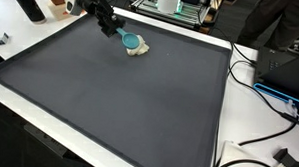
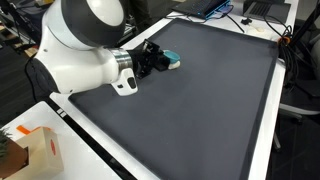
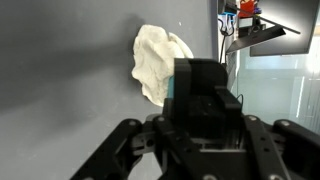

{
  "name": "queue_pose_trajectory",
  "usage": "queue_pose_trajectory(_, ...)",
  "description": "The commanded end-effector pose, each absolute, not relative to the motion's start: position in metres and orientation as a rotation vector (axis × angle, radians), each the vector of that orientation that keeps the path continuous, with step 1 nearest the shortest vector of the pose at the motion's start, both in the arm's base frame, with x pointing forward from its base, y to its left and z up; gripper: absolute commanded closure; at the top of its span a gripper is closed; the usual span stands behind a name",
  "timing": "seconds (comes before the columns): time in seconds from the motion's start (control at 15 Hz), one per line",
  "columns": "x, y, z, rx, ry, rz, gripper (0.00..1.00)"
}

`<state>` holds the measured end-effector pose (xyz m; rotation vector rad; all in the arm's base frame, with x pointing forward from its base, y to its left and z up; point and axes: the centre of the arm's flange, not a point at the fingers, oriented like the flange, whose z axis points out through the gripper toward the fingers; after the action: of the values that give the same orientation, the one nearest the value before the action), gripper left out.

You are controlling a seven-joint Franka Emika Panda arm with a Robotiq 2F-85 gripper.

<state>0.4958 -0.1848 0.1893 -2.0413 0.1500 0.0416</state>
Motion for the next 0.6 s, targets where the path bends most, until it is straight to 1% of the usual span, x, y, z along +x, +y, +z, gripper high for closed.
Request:
queue_pose_trajectory(0.0, 0.4918, -0.1888, 0.1577, -2.114, 0.141, 0.18, 0.75)
queue_pose_trajectory(0.53, 0.4959, -0.1914, 0.1542, -2.163, 0.136, 0.254, 0.75)
